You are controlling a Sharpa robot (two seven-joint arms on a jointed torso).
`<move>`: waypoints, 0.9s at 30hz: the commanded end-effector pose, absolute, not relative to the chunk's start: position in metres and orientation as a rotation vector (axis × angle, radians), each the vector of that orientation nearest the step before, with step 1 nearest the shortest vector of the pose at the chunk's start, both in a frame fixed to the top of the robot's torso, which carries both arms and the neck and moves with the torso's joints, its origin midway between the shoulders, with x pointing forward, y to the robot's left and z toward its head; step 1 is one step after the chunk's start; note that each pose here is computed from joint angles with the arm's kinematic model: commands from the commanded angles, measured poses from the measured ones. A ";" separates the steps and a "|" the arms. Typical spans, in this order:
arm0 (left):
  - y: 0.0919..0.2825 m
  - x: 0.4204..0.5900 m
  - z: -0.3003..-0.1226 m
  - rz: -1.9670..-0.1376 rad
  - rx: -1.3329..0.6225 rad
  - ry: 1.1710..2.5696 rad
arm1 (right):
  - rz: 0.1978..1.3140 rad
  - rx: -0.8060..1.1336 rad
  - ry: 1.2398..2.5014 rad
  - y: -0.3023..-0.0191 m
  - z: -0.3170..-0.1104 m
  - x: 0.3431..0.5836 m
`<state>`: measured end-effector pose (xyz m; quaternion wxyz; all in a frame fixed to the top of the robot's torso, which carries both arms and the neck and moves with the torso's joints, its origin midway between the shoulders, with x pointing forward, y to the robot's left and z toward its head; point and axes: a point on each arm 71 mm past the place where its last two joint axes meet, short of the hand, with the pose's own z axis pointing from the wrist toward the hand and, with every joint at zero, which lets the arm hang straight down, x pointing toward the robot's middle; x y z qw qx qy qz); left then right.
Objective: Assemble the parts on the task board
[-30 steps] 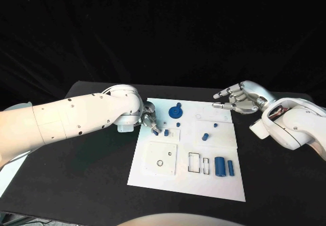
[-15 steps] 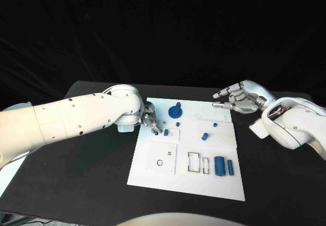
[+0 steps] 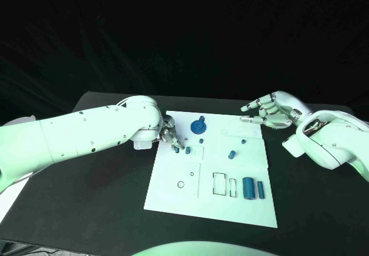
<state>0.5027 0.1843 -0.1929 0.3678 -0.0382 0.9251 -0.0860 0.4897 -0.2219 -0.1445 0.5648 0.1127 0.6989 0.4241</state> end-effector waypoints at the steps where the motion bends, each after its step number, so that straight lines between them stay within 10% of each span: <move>1: 0.184 0.500 -0.200 -0.196 -0.081 2.421 | 1.005 0.245 1.645 -0.220 -0.144 0.489; 27: 0.191 0.500 -0.197 -0.225 -0.147 2.364 | 1.002 0.246 1.645 -0.222 -0.144 0.489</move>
